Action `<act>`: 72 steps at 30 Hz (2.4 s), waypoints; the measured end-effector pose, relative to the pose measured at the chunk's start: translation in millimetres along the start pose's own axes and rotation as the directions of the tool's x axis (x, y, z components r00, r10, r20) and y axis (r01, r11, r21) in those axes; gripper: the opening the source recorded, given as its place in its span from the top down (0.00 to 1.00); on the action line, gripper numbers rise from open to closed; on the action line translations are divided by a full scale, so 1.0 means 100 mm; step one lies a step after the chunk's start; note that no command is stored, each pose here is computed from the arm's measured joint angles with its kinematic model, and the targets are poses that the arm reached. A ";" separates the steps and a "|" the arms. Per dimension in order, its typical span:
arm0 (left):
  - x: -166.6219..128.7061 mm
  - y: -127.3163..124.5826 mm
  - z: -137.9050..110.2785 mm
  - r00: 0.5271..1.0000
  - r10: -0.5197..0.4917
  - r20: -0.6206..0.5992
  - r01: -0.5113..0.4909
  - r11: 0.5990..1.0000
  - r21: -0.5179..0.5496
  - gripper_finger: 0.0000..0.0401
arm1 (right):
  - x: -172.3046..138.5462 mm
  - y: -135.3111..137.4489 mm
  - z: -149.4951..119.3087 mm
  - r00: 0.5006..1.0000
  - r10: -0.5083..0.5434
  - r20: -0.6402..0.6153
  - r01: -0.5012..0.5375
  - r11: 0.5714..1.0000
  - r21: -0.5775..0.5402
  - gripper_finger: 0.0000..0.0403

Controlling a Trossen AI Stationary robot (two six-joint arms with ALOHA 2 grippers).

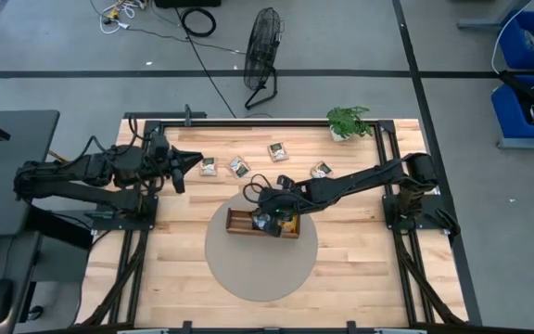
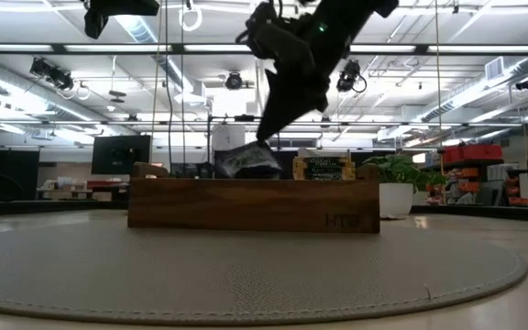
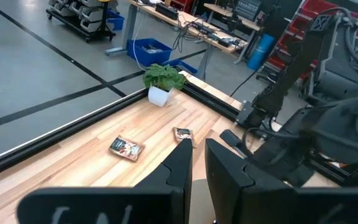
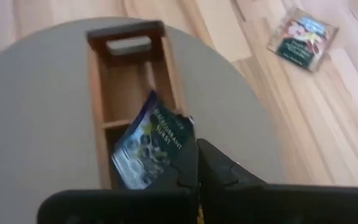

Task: Pick & Place Tea
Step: Put the purple tea bag into the middle section of the wooden organizer, then put the brown tea bag into the left section of the wooden organizer

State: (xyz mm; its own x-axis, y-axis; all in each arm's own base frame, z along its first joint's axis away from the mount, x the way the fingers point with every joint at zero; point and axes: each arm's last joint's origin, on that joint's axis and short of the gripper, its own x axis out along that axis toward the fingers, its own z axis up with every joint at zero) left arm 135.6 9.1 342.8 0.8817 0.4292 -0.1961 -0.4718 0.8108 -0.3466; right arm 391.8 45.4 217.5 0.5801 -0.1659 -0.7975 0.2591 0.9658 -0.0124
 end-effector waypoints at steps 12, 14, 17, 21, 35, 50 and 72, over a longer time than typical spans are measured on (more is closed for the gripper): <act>0.00 0.00 0.00 1.000 0.000 0.001 0.000 1.000 0.002 0.89 | 0.05 0.10 -0.15 1.000 0.010 -0.004 -0.010 1.000 0.014 0.97; 0.00 0.00 0.00 1.000 -0.001 0.001 0.001 1.000 0.001 0.89 | 0.04 0.10 -0.15 1.000 0.013 -0.003 -0.013 1.000 0.006 0.94; 0.00 0.00 0.00 1.000 -0.001 0.001 0.001 1.000 0.001 0.89 | 0.01 0.09 -0.14 1.000 0.015 -0.005 -0.015 1.000 -0.007 0.89; 0.00 0.00 0.00 1.000 -0.001 0.001 0.001 1.000 0.001 0.89 | -0.11 0.07 -0.12 1.000 0.020 0.004 -0.020 1.000 -0.024 0.83; 0.00 0.00 0.00 1.000 0.000 0.000 0.000 1.000 0.002 0.89 | -0.72 -0.26 0.05 0.994 0.051 0.093 -0.062 0.991 0.121 0.68; 0.00 0.00 0.01 1.000 -0.003 0.005 0.003 1.000 -0.001 0.89 | -0.94 -0.95 -0.58 0.928 0.233 0.293 -0.353 0.802 0.481 0.69; 0.00 0.00 0.01 1.000 -0.003 0.007 0.003 1.000 -0.002 0.89 | -0.72 -1.73 -1.73 1.000 -0.029 -0.004 0.014 0.357 0.934 0.18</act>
State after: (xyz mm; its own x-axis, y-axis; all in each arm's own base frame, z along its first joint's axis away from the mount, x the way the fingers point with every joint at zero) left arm 135.9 9.1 343.6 0.8833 0.4292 -0.1885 -0.4687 0.8116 -0.3487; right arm 171.4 -75.4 172.3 0.5692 -0.1927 -0.7993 0.8220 0.1559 0.5478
